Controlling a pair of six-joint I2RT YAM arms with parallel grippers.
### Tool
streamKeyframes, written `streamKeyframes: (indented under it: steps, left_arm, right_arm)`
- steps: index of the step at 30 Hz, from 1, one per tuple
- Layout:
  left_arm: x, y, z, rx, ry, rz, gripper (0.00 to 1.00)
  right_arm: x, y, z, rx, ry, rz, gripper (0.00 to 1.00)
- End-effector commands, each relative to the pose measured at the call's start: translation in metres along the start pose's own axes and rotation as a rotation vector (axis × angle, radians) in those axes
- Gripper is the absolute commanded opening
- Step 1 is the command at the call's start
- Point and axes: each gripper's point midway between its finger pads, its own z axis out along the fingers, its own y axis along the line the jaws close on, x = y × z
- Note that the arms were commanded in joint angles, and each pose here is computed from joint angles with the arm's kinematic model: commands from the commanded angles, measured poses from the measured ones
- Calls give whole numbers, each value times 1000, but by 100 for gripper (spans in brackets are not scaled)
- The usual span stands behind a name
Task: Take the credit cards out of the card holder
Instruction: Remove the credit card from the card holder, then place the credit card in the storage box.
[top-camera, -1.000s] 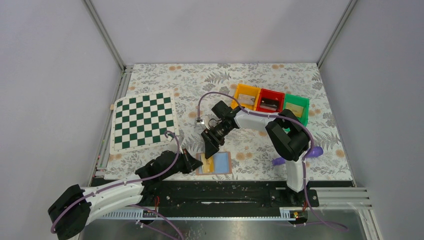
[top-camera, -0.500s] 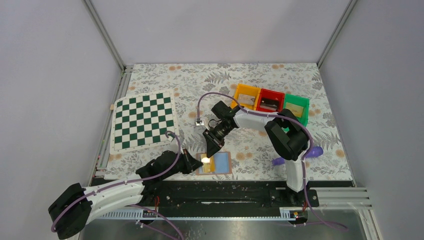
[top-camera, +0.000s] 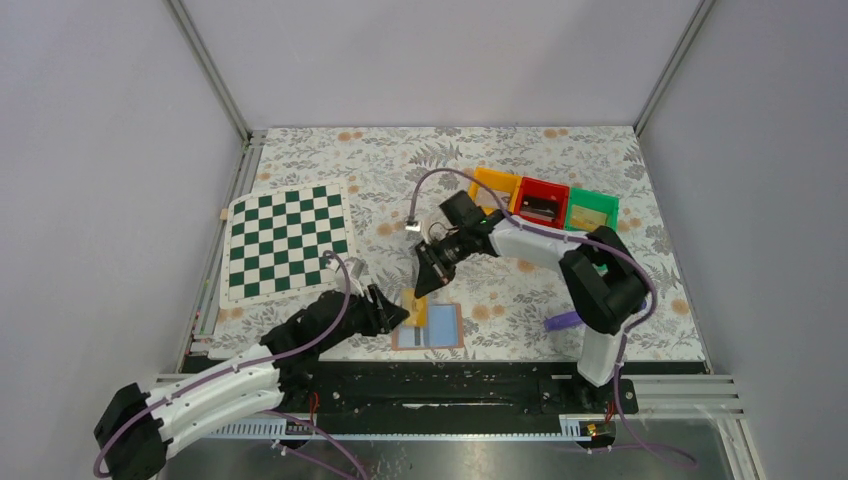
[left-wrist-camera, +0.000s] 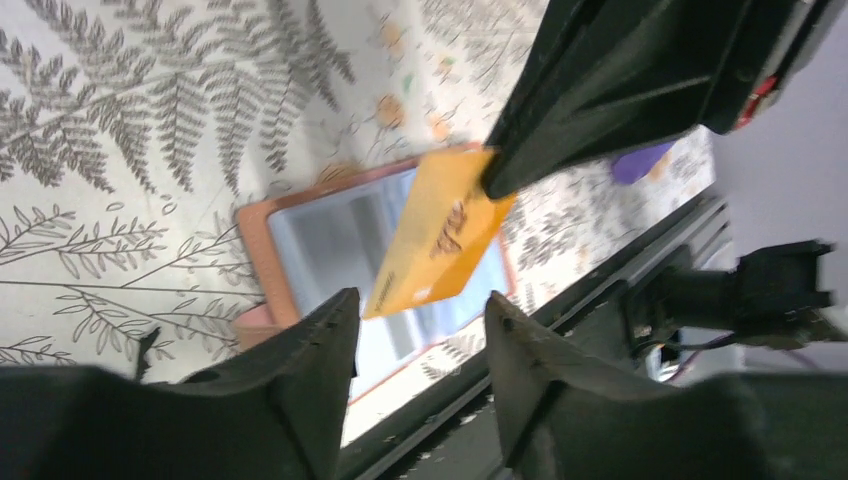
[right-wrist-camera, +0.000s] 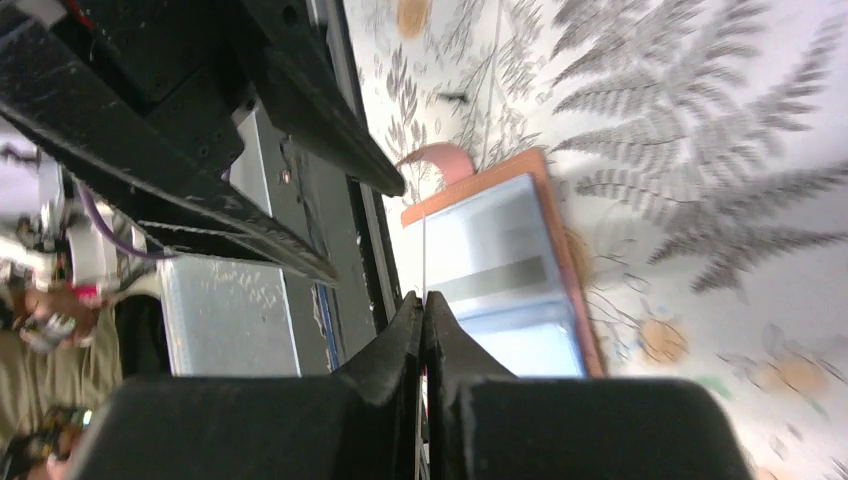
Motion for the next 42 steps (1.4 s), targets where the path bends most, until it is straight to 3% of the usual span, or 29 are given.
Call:
streamKeyframes:
  steps: [1,4,9,11,12,18,26,34,42]
  left_arm:
    - [-43,-23,-15,-10,-113,54,55]
    - [-57,-33,-25,-11,-139,80,67]
    - [-70,-43,-39,-34,-138,110,80]
    - [-71,-45,-42,-36,-131,125,97]
    - [-72,-46,-43,-36,-127,134,98]
    - [-78,-47,-53,-35,-153,161,99]
    - [-88,-35,-59,-78,-222,177,99]
    - [-77,-34,-48,-46,-206,114,99]
    - [-62,-31,-37,-21,-163,57,99]
  right_arm:
    - [-66,10,-56,84,-302,-10,0]
    - [-80,9,-89,131,-431,27,0]
    - [-83,-13,-168,370,-672,162,0]
    - [-71,-26,-206,487,-785,244,0]
    - [-65,-34,-229,559,-848,290,0]
    - [4,-59,-334,938,-1073,505,0]
    - [87,-96,-406,1193,-1179,736,0]
    - [104,-142,-439,1177,-1375,814,0]
    - [95,-177,-439,1078,-1375,831,0]
